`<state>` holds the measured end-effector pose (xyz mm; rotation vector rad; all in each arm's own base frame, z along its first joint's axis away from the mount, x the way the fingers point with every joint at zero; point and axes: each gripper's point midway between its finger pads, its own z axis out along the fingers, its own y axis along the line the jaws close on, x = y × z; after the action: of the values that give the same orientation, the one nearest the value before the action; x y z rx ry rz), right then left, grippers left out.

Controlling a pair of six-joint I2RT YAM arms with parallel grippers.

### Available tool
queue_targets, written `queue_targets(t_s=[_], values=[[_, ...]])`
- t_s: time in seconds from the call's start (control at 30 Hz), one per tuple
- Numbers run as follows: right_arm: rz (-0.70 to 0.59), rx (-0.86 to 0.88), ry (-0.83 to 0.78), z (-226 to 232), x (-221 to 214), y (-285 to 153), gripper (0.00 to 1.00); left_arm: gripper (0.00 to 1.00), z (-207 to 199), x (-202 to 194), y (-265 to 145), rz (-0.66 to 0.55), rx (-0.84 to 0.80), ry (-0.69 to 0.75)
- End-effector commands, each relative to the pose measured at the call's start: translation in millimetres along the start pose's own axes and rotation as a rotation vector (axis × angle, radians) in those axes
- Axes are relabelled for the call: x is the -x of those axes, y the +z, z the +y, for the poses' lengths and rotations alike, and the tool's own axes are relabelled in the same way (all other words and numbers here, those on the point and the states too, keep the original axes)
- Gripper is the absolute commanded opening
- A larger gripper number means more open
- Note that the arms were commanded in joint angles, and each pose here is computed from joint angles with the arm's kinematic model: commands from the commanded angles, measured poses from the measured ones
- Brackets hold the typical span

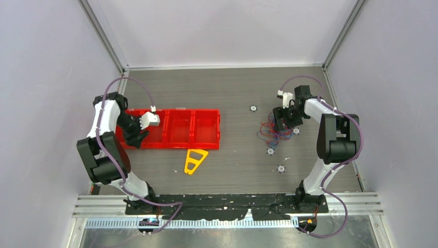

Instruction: Untangle the cables

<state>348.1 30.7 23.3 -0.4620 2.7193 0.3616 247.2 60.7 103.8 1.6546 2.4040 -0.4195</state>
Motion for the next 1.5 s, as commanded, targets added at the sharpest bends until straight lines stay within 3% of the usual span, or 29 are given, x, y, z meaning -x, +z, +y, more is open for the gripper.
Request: queue_targets(t_s=[0.0, 0.2, 0.23, 0.53, 0.8, 1.03, 1.1, 1.33, 1.47], values=[[0.11, 0.06, 0.06, 16, -34, 1, 0.77, 0.45, 18, -6, -1, 0.042, 0.075, 0.018], [0.108, 0.057, 0.062, 16, -32, 1, 0.77, 0.01, 29, -7, -19, 0.034, 0.154, -0.045], [0.107, 0.057, 0.063, 16, -32, 1, 0.77, 0.0, 33, -7, -27, 0.026, 0.182, -0.072], [0.104, 0.061, 0.073, 15, -29, 3, 0.77, 0.0, 110, -24, -69, -0.033, 0.464, -0.415], [0.107, 0.054, 0.078, 15, -30, 3, 0.77, 0.0, 138, -22, -34, 0.021, 0.549, -0.573], [0.098, 0.059, 0.065, 14, -24, 2, 0.77, 0.0, 126, -15, -1, 0.061, 0.485, -0.636], [0.098, 0.065, 0.056, 14, -21, 2, 0.77, 0.08, 122, -11, 1, 0.054, 0.469, -0.662], [0.084, 0.106, 0.019, 17, -7, -5, 0.77, 0.58, 112, -4, -36, 0.031, 0.553, -0.681], [0.08, 0.132, -0.005, 22, -4, -12, 0.77, 0.81, 96, 9, -66, -0.014, 0.591, -0.648]])
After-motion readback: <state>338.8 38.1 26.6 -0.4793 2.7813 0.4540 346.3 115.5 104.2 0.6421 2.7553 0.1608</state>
